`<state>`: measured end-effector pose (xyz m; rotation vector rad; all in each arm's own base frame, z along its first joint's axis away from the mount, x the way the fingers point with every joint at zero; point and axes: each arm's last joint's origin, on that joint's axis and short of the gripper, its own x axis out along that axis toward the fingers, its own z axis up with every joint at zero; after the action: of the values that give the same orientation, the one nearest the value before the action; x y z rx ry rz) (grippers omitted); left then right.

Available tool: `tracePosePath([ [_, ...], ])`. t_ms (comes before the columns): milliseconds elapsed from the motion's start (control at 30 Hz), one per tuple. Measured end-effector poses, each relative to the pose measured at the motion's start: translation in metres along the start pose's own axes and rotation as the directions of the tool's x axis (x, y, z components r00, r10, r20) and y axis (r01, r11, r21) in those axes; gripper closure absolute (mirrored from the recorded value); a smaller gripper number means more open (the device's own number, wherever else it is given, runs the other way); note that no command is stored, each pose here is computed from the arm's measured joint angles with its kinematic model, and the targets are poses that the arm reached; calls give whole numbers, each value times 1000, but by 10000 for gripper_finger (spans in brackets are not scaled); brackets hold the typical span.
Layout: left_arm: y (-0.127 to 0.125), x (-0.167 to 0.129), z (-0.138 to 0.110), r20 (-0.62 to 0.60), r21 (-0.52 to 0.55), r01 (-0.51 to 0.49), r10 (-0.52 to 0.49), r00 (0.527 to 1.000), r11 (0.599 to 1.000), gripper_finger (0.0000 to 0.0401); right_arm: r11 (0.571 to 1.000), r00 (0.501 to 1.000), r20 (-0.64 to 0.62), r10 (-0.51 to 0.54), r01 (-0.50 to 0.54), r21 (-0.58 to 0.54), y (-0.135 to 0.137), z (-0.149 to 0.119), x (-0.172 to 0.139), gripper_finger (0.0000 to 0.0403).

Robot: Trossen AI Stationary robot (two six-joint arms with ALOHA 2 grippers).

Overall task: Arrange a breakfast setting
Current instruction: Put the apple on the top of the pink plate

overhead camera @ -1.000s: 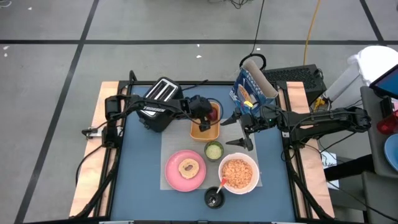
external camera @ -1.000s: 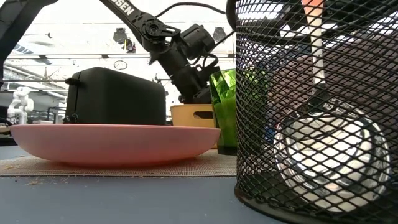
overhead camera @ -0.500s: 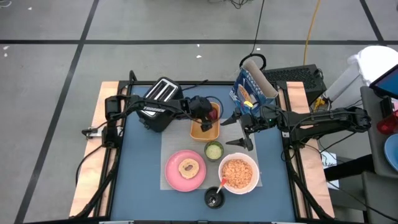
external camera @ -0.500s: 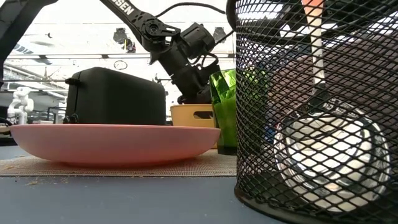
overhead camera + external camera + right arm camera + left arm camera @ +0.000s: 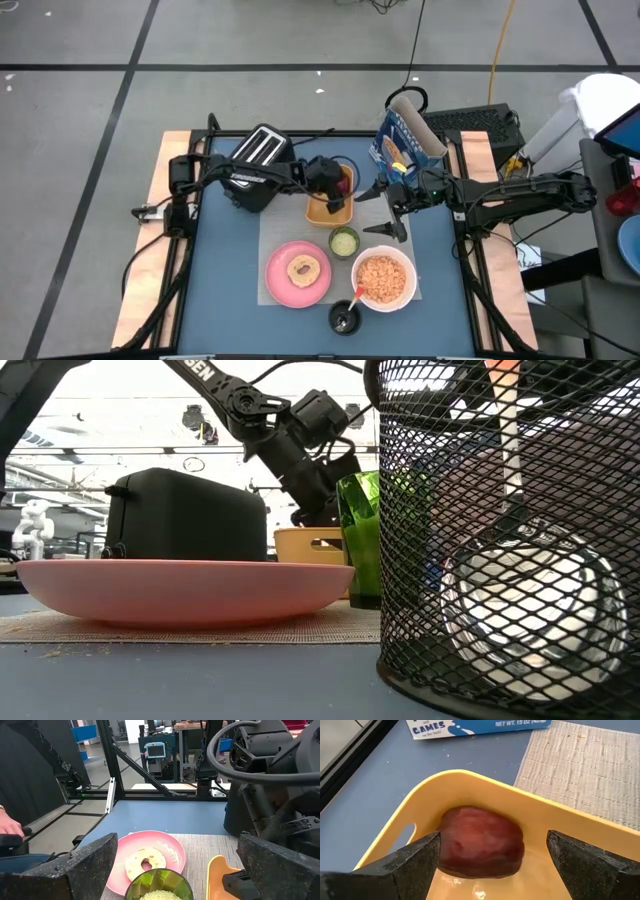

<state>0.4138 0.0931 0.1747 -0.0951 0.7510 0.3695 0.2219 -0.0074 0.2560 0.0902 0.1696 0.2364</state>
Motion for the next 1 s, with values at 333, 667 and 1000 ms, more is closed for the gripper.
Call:
tracePosePath([
  [333, 3, 14, -8, -21, -2, -10, 10, 1000, 1000, 34, 1000, 1000, -7, 0, 0, 2, 0, -1, 0, 5],
  [667, 2, 19, -11, -29, 17, -10, 11, 1000, 1000, 35, 1000, 1000, -6, 0, 0, 2, 0, -1, 0, 5],
  [1000, 2, 19, -11, -29, 29, -9, 9, 1000, 1000, 108, 1000, 1000, -6, 0, 0, 2, 0, -1, 0, 5],
])
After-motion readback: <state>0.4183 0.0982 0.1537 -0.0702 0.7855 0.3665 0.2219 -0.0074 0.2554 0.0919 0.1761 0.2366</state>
